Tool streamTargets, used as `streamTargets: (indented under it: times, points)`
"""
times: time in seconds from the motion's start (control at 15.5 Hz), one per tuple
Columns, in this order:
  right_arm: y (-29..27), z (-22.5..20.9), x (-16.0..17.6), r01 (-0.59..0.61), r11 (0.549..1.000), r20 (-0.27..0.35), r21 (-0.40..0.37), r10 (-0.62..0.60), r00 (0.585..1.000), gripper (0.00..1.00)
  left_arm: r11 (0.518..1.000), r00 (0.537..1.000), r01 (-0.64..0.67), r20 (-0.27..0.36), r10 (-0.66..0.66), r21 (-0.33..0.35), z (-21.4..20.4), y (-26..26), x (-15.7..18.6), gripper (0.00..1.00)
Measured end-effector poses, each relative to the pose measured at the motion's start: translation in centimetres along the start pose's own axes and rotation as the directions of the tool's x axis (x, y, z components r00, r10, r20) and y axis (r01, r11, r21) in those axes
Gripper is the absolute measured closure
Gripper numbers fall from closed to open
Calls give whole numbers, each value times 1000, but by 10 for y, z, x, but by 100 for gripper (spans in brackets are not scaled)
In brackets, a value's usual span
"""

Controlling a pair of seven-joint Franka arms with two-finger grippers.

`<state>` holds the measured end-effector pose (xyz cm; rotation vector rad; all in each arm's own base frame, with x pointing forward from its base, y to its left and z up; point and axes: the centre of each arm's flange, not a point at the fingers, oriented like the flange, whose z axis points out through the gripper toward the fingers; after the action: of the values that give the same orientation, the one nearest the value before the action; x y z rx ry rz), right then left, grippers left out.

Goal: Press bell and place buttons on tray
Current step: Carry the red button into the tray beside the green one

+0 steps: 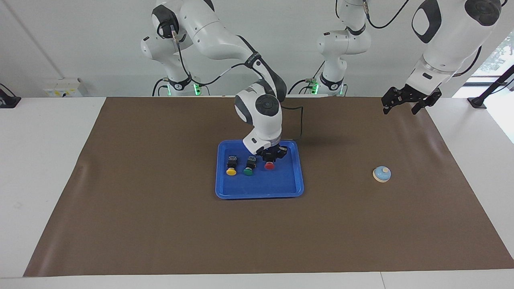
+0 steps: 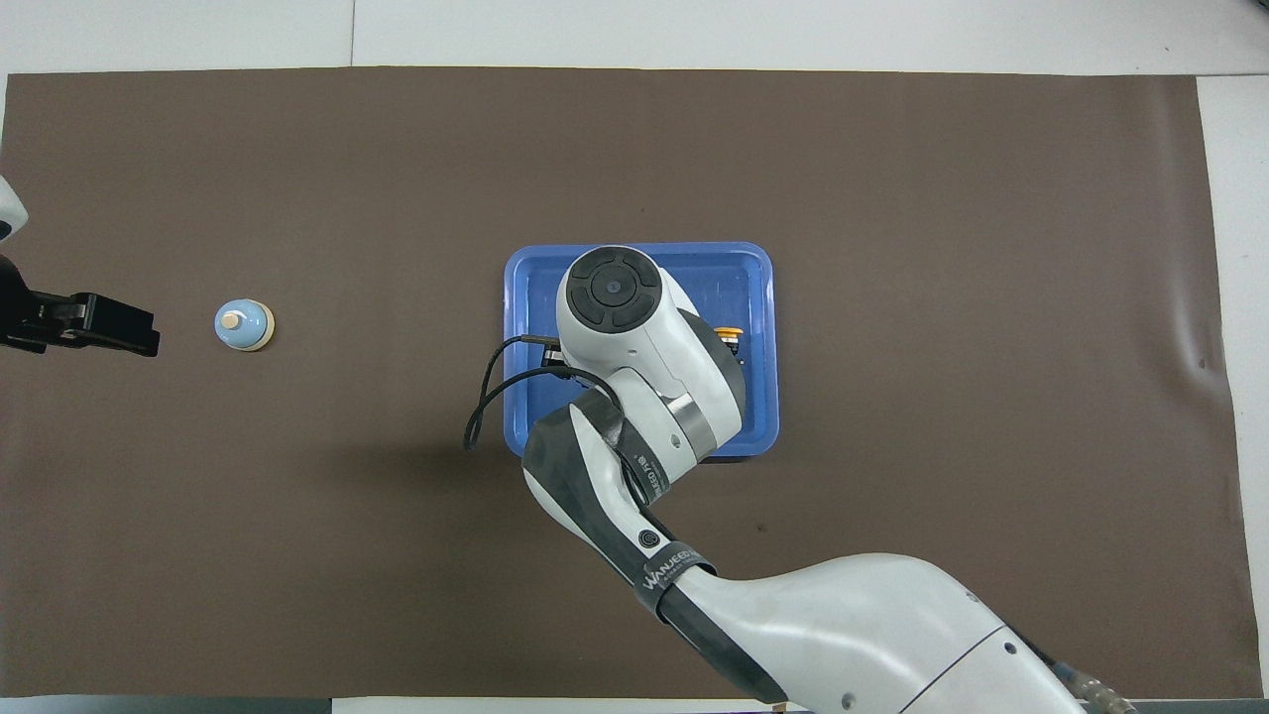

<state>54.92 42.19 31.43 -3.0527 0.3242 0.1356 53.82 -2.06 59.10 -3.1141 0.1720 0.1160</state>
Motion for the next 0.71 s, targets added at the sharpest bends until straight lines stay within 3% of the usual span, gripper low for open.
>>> streamTargets:
  times: [0.13,0.39,0.71]
  points:
    - [0,0,0,0,1000,1,0,0,1000,41,1000,1000,0,0,0,0,0,0,0,0]
    - [3,-14,6,-8,1000,17,-18,9,1000,1,1000,1000,0,0,0,0,0,0,0,0]
    - [41,-89,35,6,1000,-10,-14,-7,1000,0,1000,1000,0,0,0,0,0,0,0,0]
